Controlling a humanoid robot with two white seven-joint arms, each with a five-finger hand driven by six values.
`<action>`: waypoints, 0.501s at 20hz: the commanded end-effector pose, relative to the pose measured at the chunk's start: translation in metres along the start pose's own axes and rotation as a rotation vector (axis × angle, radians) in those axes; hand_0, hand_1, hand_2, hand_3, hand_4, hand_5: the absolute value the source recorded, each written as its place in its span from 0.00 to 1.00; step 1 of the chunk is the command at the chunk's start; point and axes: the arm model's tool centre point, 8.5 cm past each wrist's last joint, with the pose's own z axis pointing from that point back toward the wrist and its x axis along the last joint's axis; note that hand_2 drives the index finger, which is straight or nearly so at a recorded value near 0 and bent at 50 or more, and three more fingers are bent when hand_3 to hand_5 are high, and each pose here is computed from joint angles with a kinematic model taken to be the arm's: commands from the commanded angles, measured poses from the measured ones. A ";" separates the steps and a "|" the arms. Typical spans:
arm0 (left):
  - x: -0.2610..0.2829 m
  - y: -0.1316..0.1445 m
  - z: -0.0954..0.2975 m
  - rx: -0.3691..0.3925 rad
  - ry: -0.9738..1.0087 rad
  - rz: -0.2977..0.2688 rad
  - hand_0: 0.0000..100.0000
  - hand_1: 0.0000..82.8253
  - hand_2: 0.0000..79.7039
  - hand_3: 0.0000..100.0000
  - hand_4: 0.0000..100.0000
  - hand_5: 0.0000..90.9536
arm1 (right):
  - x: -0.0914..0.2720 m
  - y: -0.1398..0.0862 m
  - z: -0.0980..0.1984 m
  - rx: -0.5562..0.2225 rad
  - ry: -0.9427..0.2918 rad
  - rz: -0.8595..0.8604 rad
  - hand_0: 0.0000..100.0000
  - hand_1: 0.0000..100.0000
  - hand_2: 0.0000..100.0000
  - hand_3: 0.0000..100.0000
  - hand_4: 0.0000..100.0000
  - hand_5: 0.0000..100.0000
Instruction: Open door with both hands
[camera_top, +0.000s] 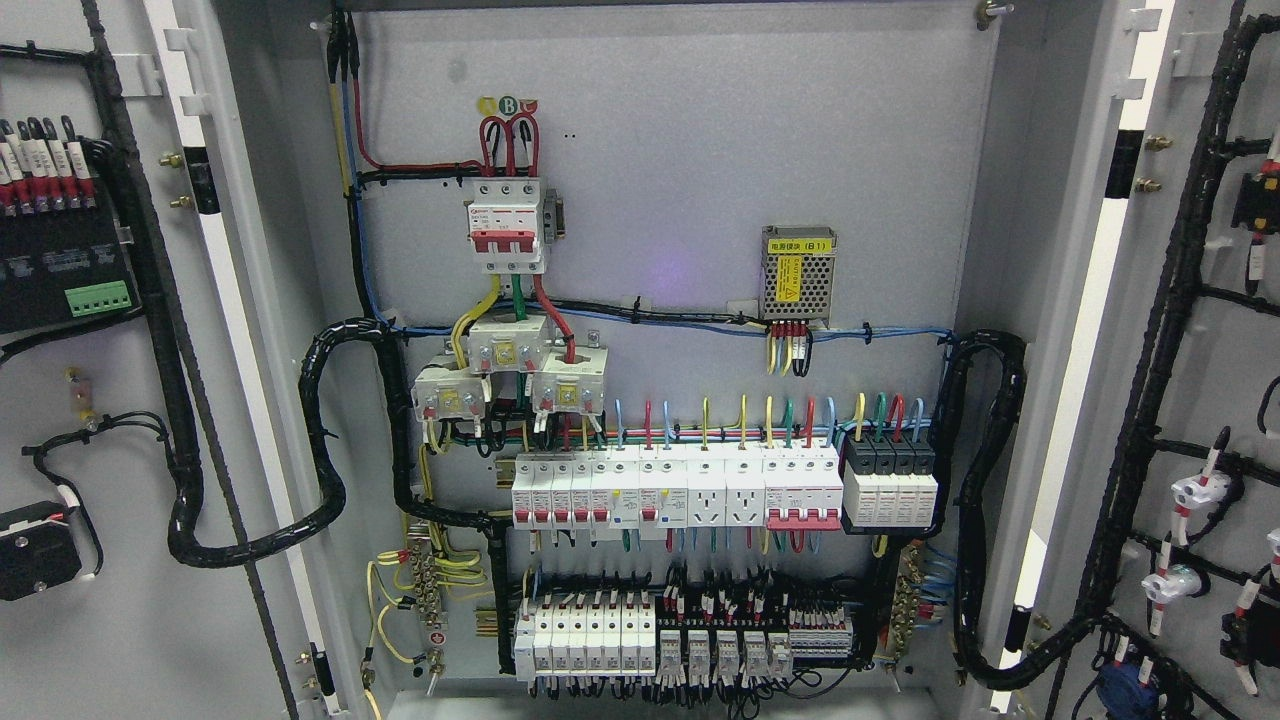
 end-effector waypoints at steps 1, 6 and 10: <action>-0.032 -0.076 0.037 -0.076 0.119 0.080 0.00 0.00 0.00 0.00 0.04 0.00 | -0.062 0.065 0.027 -0.016 0.120 -0.129 0.00 0.00 0.00 0.00 0.00 0.00; -0.062 -0.093 0.068 -0.065 0.240 0.087 0.00 0.00 0.00 0.00 0.04 0.00 | -0.085 0.085 0.064 -0.068 0.226 -0.160 0.00 0.00 0.00 0.00 0.00 0.00; -0.091 -0.103 0.093 -0.059 0.355 0.088 0.00 0.00 0.00 0.00 0.04 0.00 | -0.093 0.102 0.092 -0.097 0.282 -0.199 0.00 0.00 0.00 0.00 0.00 0.00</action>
